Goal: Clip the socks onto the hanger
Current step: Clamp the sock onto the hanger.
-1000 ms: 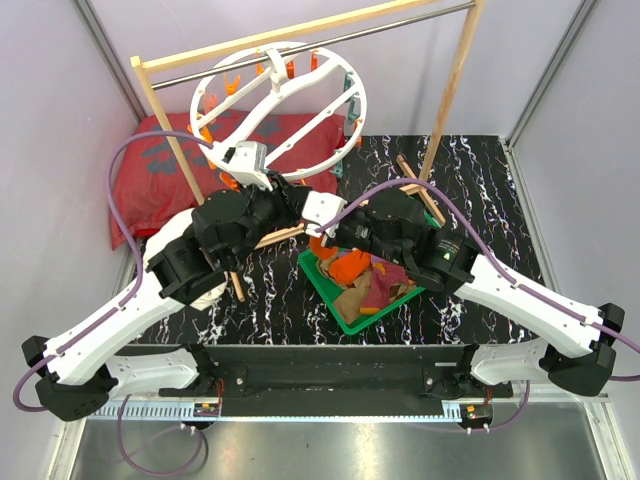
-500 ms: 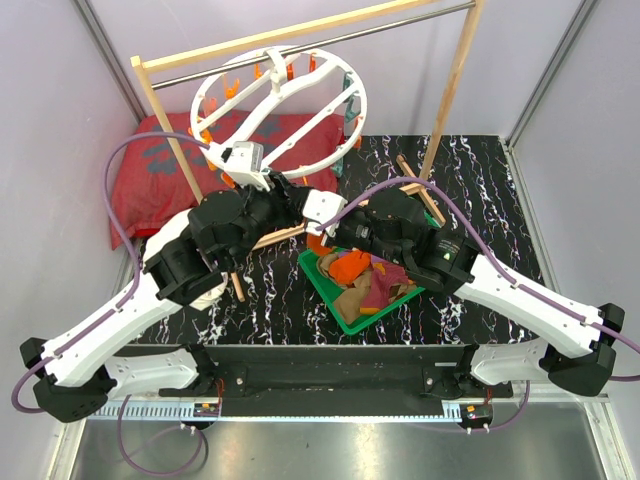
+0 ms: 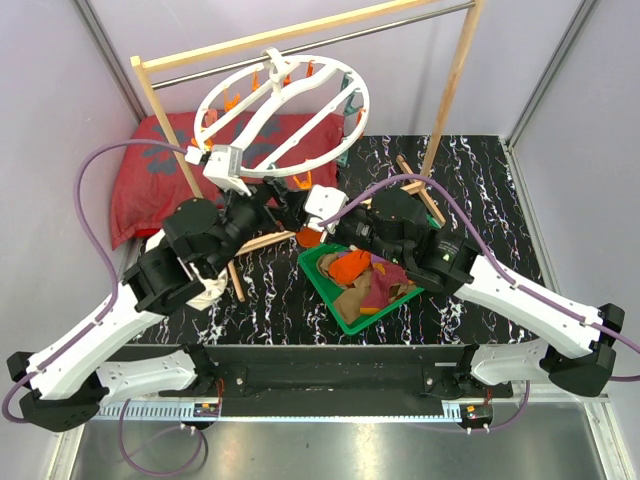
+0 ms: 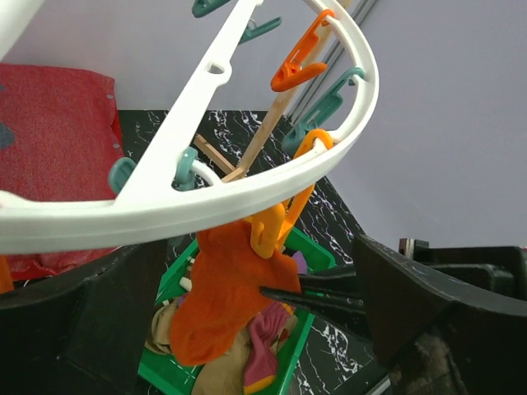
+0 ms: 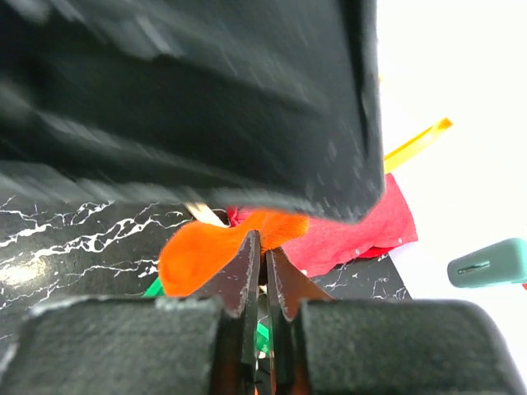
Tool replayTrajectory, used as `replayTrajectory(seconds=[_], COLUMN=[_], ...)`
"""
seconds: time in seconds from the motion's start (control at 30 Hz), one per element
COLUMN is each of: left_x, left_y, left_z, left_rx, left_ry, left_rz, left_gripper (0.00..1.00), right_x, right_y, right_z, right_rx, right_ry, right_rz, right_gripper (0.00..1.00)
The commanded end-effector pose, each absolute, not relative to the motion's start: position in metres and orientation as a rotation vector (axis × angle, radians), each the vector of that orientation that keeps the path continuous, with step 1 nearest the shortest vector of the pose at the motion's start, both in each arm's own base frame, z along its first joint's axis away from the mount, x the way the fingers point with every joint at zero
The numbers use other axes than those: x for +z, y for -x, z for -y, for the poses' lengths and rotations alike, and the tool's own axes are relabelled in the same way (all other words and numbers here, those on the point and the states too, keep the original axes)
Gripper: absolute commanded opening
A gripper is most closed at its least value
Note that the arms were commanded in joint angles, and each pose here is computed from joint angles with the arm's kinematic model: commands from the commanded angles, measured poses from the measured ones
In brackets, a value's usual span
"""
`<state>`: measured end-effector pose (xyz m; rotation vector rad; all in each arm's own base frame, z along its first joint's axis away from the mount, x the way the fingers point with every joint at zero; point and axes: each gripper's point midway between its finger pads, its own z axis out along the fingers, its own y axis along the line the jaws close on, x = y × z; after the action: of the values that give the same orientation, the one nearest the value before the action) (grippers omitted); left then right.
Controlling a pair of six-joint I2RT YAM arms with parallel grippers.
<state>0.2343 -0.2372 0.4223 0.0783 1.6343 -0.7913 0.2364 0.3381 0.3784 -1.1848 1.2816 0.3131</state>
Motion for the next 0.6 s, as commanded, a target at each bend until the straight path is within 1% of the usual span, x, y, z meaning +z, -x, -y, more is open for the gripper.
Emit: replayTrajectory(seconds=[0.0, 0.1, 0.13, 0.2, 0.23, 0.3, 0.43, 0.47, 0.53, 0.57], left_x=[0.438, 0.440, 0.440, 0.437, 0.435, 0.431, 0.424, 0.423, 0.420, 0.418], left_y=[-0.214, -0.205, -0.205, -0.202, -0.202, -0.202, -0.207, -0.208, -0.212, -0.215], left_z=[0.230, 0.220, 0.217, 0.209, 0.206, 0.200, 0.193, 0.194, 0.195, 0.197], left_rx=[-0.880, -0.893, -0.889, -0.871, -0.861, -0.841, -0.794, -0.786, -0.759, -0.748], left_ry=[-0.110, -0.109, -0.104, -0.092, -0.087, -0.074, -0.048, -0.049, -0.059, -0.065], left_rz=[-1.589, -1.580, -1.577, -1.579, -1.581, -1.585, -1.591, -1.593, -1.598, -1.601], left_gripper=[0.99, 0.99, 0.99, 0.99, 0.99, 0.98, 0.92, 0.91, 0.87, 0.85], right_x=[0.400, 0.401, 0.402, 0.400, 0.400, 0.401, 0.399, 0.398, 0.397, 0.396], right_y=[-0.234, -0.234, -0.234, -0.233, -0.233, -0.231, -0.228, -0.228, -0.227, -0.226], right_z=[-0.337, -0.336, -0.335, -0.337, -0.336, -0.336, -0.334, -0.332, -0.329, -0.326], right_rx=[0.353, 0.364, 0.371, 0.388, 0.395, 0.417, 0.450, 0.452, 0.462, 0.468], right_ry=[1.088, 1.065, 1.053, 1.041, 1.034, 1.014, 0.988, 0.978, 0.951, 0.938], right_rz=[-1.244, -1.245, -1.249, -1.257, -1.259, -1.266, -1.284, -1.291, -1.309, -1.313], right_gripper=[0.13, 0.21, 0.25, 0.31, 0.38, 0.45, 0.57, 0.64, 0.70, 0.75])
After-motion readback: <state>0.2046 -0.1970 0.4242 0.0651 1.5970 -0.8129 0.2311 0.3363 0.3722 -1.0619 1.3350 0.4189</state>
